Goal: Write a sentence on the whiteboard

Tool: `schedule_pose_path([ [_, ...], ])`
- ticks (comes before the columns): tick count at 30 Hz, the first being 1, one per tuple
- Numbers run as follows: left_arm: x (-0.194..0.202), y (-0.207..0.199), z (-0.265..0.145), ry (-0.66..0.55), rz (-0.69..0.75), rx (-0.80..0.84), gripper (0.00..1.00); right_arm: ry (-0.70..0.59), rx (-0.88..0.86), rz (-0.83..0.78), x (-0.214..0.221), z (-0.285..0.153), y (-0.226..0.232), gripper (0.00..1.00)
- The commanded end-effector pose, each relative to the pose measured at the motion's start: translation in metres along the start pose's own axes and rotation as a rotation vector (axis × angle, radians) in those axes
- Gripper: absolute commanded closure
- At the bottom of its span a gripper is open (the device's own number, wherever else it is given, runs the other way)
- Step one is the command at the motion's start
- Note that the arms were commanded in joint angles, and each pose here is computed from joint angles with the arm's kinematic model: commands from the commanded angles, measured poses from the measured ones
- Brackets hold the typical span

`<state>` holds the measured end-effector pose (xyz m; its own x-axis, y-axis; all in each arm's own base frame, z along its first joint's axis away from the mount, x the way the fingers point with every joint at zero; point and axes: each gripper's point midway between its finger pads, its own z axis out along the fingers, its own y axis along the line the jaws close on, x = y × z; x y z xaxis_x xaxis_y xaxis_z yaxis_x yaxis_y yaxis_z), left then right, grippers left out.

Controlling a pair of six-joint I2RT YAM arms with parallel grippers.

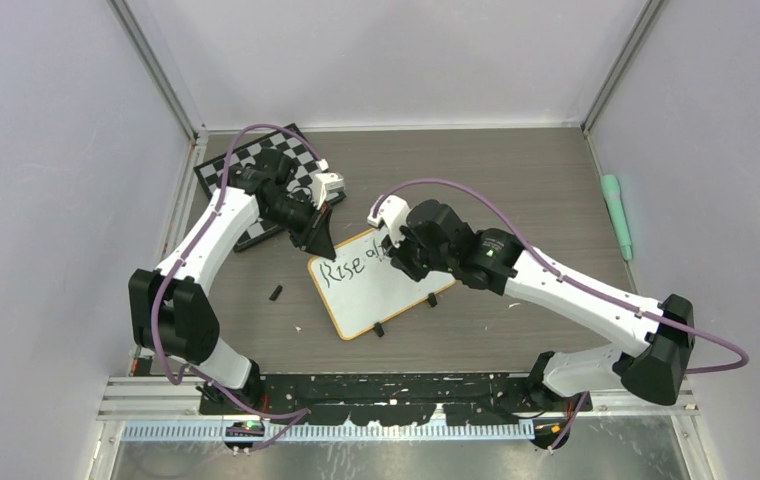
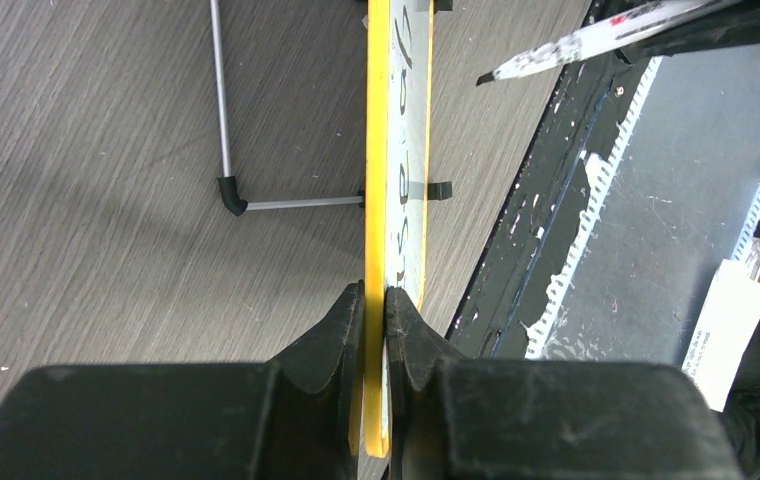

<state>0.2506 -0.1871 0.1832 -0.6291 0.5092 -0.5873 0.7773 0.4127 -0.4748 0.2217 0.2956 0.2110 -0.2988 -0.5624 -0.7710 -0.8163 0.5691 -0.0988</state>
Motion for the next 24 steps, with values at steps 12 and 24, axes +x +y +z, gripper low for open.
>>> schedule_pose_path([
  [12,-0.007,-0.005,-0.005,-0.022,0.049,-0.003,0.99,-0.084,-0.049,0.102,-0.019,-0.024,-0.028,1.00],
  [24,-0.006,-0.005,-0.005,-0.021,0.050,-0.005,1.00,-0.017,-0.023,0.106,-0.007,-0.002,-0.032,1.00],
])
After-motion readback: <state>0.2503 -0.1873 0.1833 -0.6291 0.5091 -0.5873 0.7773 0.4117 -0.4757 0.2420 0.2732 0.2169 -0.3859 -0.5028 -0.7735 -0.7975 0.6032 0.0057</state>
